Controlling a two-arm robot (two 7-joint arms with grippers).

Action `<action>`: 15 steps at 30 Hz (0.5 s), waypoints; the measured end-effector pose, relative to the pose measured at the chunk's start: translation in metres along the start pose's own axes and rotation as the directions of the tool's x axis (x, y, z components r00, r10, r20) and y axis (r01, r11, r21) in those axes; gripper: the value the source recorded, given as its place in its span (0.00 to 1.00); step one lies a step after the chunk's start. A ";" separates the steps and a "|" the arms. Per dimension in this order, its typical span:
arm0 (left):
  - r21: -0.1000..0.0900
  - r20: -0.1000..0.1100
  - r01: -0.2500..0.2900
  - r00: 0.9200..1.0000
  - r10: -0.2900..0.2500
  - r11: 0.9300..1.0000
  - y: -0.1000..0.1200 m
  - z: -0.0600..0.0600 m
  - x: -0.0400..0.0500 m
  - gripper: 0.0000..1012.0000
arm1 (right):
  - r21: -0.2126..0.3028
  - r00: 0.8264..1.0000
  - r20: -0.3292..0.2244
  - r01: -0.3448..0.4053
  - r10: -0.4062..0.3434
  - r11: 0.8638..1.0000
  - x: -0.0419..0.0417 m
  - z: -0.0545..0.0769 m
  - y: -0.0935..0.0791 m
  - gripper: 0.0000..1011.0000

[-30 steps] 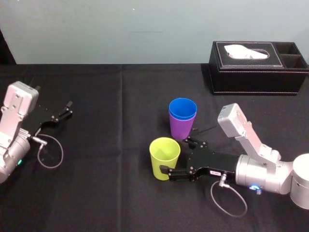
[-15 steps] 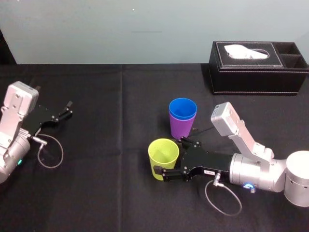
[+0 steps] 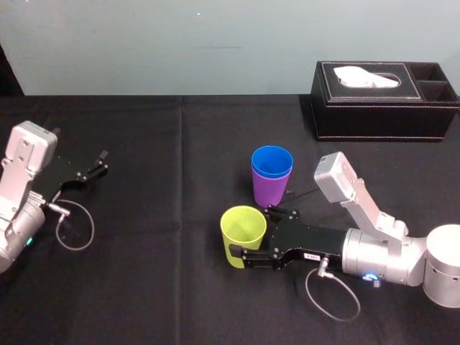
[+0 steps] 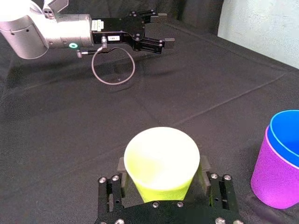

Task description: Stack the three plastic cups sequentially using one hand.

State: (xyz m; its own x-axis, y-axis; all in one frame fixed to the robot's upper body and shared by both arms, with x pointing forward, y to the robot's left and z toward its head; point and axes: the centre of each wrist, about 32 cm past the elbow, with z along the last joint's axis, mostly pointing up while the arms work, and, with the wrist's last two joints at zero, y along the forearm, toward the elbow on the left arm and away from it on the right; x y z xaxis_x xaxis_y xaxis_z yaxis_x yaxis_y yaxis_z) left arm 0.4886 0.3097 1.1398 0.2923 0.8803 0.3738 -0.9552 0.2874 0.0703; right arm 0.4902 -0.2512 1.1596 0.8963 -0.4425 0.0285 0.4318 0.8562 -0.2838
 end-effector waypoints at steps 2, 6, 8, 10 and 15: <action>0.000 0.000 0.000 1.000 0.000 1.000 0.000 0.000 0.0000 1.00 | 0.000 1.000 0.000 0.000 0.000 1.000 0.0000 0.000 0.000 0.86; 0.000 0.000 0.000 1.000 0.000 1.000 0.000 0.000 0.0000 1.00 | 0.000 1.000 0.000 0.001 -0.001 1.000 0.0000 0.000 0.000 0.77; 0.000 0.000 0.000 1.000 0.000 1.000 0.000 0.000 0.0000 1.00 | 0.000 1.000 0.000 0.001 -0.001 1.000 0.0000 0.000 0.000 0.76; 0.000 0.000 0.000 1.000 0.000 1.000 0.000 0.000 0.0000 1.00 | 0.000 1.000 0.000 0.001 -0.001 1.000 0.0000 0.000 0.000 0.75; 0.000 0.000 0.000 1.000 0.000 1.000 0.000 0.000 0.0000 1.00 | 0.000 1.000 0.001 0.001 -0.001 1.000 0.0000 0.000 -0.001 0.73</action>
State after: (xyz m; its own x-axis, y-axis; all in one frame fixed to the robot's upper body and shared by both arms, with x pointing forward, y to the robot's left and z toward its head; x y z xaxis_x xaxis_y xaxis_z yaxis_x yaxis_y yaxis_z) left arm 0.4886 0.3097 1.1398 0.2923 0.8803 0.3737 -0.9552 0.2874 0.0702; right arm 0.4900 -0.2518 1.1598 0.8958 -0.4436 0.0295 0.4330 0.8556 -0.2835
